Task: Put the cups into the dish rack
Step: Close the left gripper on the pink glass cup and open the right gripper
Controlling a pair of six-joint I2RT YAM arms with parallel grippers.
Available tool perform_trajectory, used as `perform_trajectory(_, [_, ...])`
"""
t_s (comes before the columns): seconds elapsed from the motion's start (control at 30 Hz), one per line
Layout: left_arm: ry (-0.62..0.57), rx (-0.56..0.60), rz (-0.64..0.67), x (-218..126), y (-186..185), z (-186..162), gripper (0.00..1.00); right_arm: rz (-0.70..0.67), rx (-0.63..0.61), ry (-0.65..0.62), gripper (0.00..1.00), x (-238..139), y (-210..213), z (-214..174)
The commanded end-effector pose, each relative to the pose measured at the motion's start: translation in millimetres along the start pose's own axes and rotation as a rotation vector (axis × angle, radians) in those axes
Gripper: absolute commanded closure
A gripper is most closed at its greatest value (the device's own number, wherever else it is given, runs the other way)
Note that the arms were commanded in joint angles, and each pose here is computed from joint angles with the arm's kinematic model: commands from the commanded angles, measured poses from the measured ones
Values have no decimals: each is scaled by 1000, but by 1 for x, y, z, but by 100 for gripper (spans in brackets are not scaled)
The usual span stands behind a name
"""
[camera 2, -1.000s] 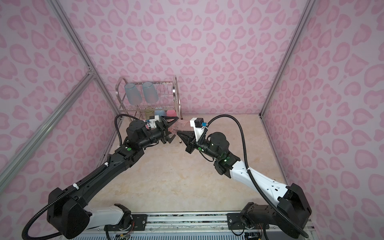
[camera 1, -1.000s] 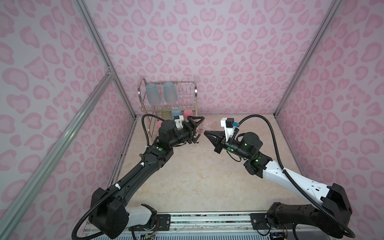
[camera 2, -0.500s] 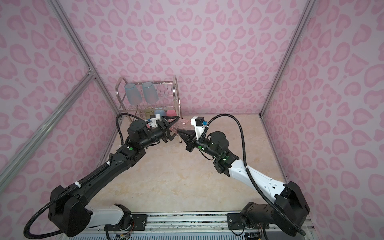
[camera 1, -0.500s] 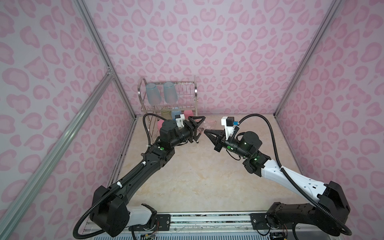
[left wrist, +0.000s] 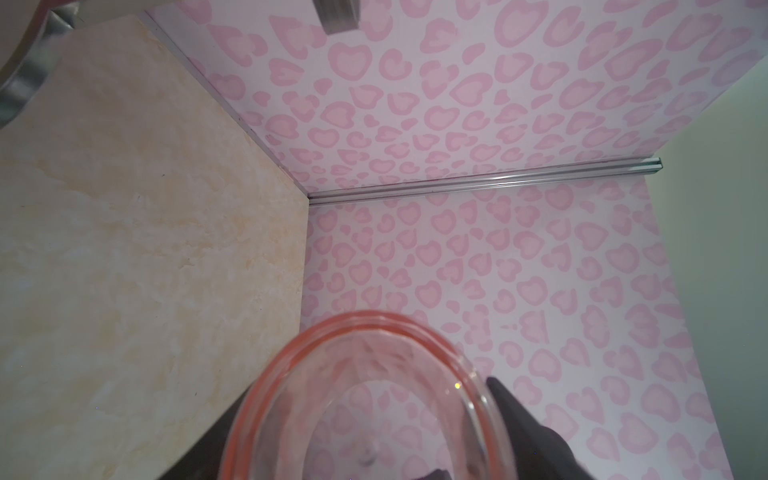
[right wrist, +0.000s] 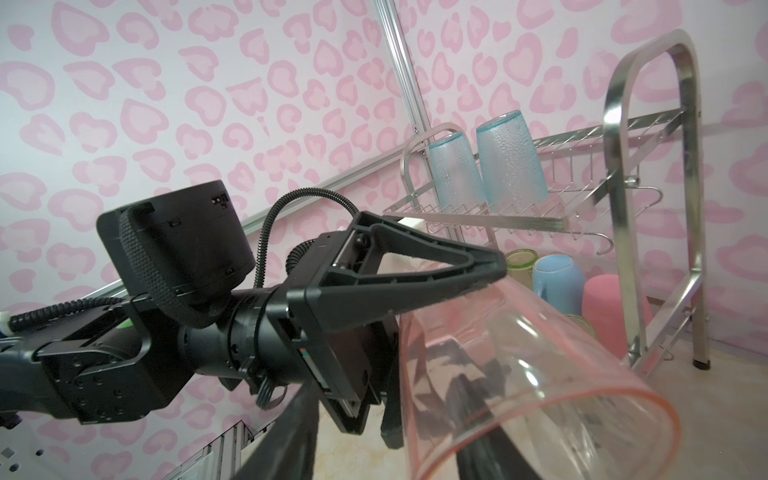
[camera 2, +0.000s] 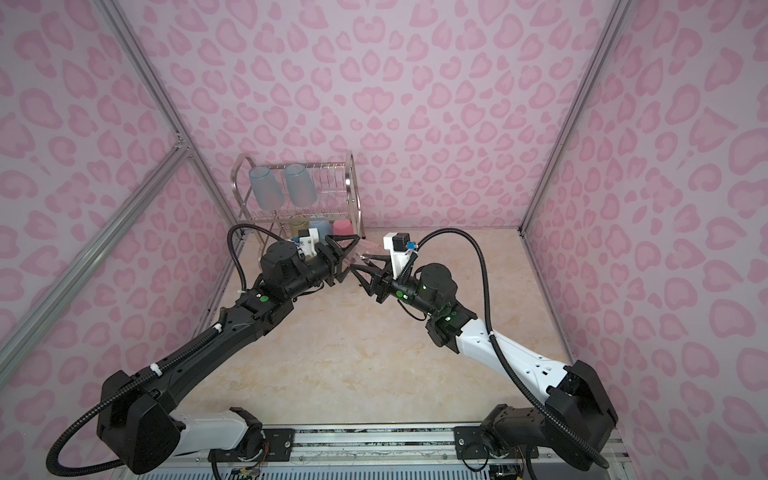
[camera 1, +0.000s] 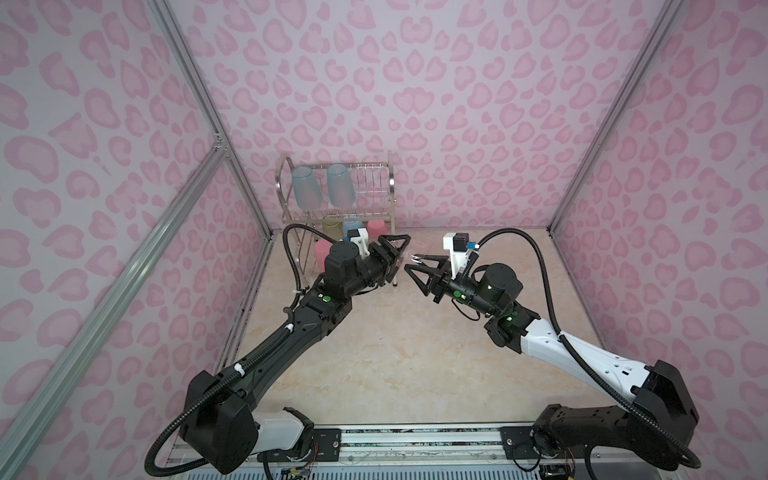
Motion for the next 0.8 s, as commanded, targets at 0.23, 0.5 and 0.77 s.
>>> perform_trajectory(0.23, [-175,280,58,-19,-20,22,37,-107,-65,-37,41,-30,-14,9])
perform_trajectory(0.5, [-348,589,112,-48,-74,45,38,-159,-83,-23,41,-46,-26,9])
perform_trajectory(0.77, [-507,856,195,-61,-129,71,38,-172,-158,-8,42,-52,-24,10])
Point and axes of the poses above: each gripper's point midway between its finger pads, its own x axis out along the fingers, its own y axis along the line the jaws close on, z = x × y, the point moved 3 cm from there along -x, back along the fingers, and after that the axes turned 6 degrees about -x, right-handed, at the moved point
